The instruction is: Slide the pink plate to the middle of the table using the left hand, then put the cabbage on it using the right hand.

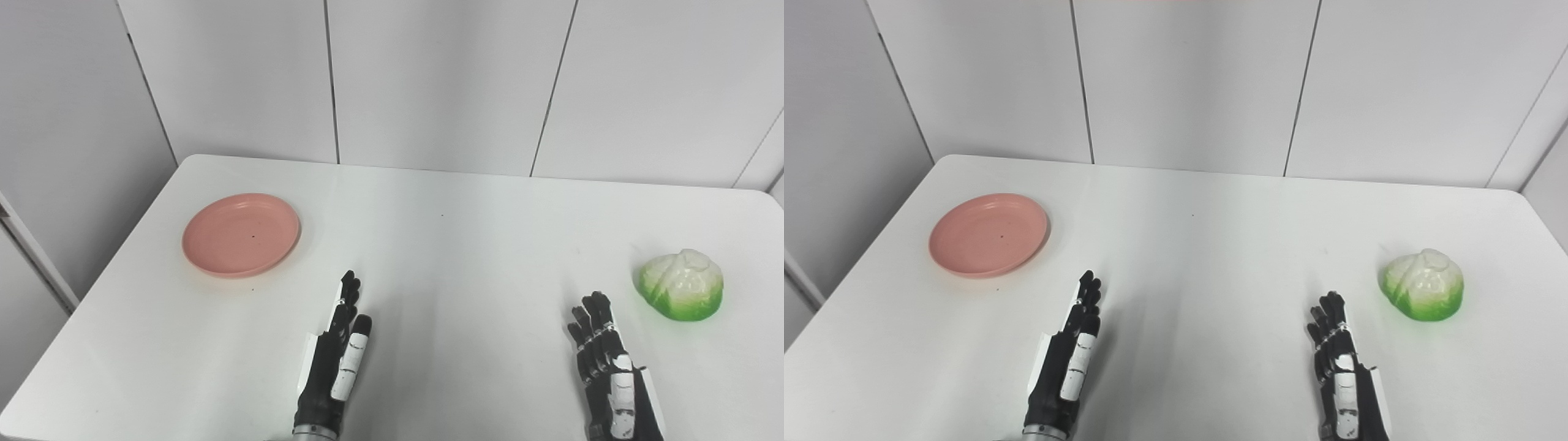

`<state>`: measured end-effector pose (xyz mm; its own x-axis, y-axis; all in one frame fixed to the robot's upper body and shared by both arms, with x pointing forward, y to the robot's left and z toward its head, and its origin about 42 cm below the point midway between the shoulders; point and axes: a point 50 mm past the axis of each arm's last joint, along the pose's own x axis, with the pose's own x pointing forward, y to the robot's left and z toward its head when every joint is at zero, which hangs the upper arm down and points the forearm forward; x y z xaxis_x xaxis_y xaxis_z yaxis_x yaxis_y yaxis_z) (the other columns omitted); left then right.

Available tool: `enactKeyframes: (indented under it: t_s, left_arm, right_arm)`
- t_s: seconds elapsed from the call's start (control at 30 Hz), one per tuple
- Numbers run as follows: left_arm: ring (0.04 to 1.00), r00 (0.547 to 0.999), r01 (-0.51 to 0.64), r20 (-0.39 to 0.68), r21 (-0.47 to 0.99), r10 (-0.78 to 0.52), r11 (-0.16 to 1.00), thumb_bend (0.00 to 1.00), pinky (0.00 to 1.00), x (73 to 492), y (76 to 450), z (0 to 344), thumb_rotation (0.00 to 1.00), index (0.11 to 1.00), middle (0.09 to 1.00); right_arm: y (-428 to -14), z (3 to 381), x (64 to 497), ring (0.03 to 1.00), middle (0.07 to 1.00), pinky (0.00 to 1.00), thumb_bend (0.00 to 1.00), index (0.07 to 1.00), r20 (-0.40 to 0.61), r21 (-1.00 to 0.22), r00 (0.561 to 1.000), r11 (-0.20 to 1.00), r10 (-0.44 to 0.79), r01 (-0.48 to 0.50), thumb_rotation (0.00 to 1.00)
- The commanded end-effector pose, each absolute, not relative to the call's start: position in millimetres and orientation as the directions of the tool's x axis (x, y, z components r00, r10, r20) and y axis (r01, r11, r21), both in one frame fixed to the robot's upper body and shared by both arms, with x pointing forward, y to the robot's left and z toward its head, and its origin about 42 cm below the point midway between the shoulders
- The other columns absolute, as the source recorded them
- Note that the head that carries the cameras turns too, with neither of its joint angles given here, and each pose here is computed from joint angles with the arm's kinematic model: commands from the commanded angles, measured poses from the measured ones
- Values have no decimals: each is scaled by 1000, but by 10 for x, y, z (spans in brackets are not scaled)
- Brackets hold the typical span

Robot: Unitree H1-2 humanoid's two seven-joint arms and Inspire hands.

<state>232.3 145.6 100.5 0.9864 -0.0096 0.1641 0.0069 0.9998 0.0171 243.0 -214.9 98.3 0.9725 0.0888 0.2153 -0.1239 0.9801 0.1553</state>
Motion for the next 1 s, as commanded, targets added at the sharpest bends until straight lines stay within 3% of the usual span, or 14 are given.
enactKeyframes:
  t_s: [0.0, 0.17, 0.23, 0.33, 0.4, 0.53, 0.67, 0.8, 0.97]
  left_arm:
    - [1000, 980, -16, 198, 1, 16, 1000, 729, 1000, 2252, 1553, 950, 992, 1000, 1000]
    - [998, 962, -38, 268, -62, 53, 997, 709, 1000, 2325, 1643, 1098, 954, 1000, 1000]
    - [1000, 956, -37, 286, -80, 58, 996, 737, 1000, 2361, 1679, 1163, 955, 1000, 1000]
    - [987, 951, -32, 302, -135, 72, 990, 854, 1000, 2444, 1744, 1314, 909, 993, 988]
    - [968, 942, -21, 328, -142, 67, 990, 862, 976, 2504, 1783, 1404, 896, 987, 974]
    - [929, 906, 7, 421, -108, 39, 994, 877, 895, 2725, 1904, 1700, 894, 968, 946]
    - [897, 874, 2, 485, -67, 31, 998, 887, 902, 2973, 2063, 1968, 878, 900, 897]
    - [905, 862, -14, 506, -22, 23, 1000, 946, 945, 3201, 2256, 2158, 895, 935, 909]
    - [895, 849, -56, 524, -25, 60, 998, 997, 895, 3534, 2570, 2358, 886, 896, 901]
  right_arm:
    - [-2195, 803, 2302, 974, 995, 1000, 837, 983, 153, 150, 985, 984, 73, -96, 974]
    - [-2173, 766, 2323, 971, 981, 1000, 844, 968, 150, 159, 986, 983, 66, -90, 956]
    - [-2174, 757, 2324, 974, 983, 1000, 848, 968, 148, 157, 987, 983, 69, -92, 952]
    - [-2181, 736, 2318, 970, 982, 999, 855, 967, 143, 160, 987, 982, 73, -96, 944]
    - [-2185, 731, 2315, 968, 981, 998, 858, 966, 140, 162, 987, 982, 74, -97, 941]
    - [-2207, 739, 2315, 962, 980, 986, 862, 958, 141, 167, 988, 982, 61, -85, 942]
    - [-2208, 742, 2313, 965, 976, 990, 857, 951, 141, 182, 989, 980, 50, -76, 943]
    - [-2177, 741, 2309, 958, 966, 978, 866, 942, 136, 193, 990, 978, 48, -74, 926]
    - [-2147, 748, 2311, 957, 965, 969, 867, 937, 137, 189, 989, 979, 54, -80, 929]
